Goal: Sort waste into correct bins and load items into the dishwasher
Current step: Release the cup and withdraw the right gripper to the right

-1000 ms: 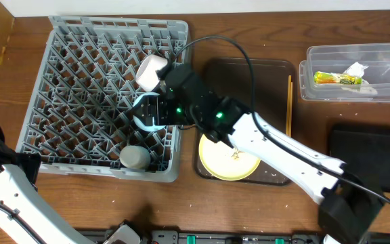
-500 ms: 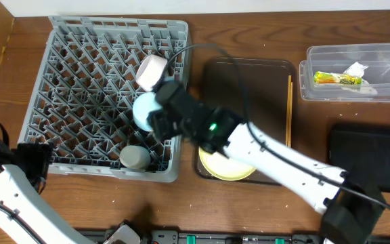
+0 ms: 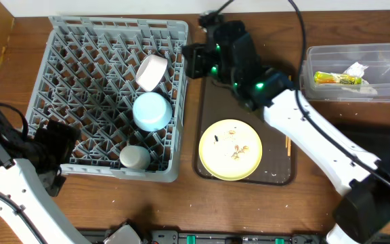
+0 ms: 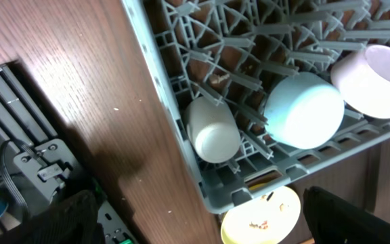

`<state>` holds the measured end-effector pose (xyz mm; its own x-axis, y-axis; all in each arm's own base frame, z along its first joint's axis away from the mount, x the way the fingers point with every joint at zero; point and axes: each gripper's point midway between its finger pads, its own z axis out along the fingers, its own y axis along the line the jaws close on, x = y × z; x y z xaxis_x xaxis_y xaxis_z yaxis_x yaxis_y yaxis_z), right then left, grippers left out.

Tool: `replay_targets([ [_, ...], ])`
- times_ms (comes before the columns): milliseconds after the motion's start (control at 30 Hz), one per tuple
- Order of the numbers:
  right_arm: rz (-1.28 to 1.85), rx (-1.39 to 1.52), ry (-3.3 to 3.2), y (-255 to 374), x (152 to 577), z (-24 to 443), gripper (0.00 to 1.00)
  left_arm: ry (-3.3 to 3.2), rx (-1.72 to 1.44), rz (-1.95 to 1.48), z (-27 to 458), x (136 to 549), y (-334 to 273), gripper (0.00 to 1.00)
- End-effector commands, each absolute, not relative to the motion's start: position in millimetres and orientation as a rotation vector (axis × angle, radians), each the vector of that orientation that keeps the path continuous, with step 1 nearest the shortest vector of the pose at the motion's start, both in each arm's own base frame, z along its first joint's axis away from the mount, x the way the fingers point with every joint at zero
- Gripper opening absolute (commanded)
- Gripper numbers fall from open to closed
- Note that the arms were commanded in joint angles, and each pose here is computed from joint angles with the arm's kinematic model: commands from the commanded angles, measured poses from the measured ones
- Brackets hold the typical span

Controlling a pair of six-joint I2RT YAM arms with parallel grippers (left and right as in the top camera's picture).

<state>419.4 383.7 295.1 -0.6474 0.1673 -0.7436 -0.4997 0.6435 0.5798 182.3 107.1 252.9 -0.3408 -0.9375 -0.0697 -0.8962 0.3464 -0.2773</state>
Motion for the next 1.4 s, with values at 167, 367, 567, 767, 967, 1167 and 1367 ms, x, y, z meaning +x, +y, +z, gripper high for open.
replay_targets([
  [167, 1.166, -0.355, 1.995, 439, 440, 236, 0.01, 2.437, -1.629, -0.302, 253, 179, 98, 0.98],
  [367, 1.23, -0.322, 1.905, 459, 458, 224, 0.03, 2.496, -1.548, -0.307, 249, 182, 93, 0.98],
  [567, 1.233, -0.342, 1.914, 463, 455, 220, 0.03, 2.669, -1.072, -0.422, 239, 211, 63, 0.98],
  [767, 1.181, -0.308, 2.038, 443, 460, 200, 0.02, 2.677, -0.715, -0.481, 236, 250, 34, 0.98],
  [967, 1.04, -0.148, 2.229, 362, 483, 194, 0.01, 2.503, -0.621, -0.48, 255, 295, 39, 0.98],
  [1167, 0.894, -0.09, 2.348, 268, 483, 211, 0.01, 2.307, -0.468, -0.48, 287, 339, 43, 0.24],
  [1367, 0.797, 0.076, 2.444, 187, 464, 231, 0.01, 2.253, -0.378, -0.407, 276, 398, 45, 0.08],
])
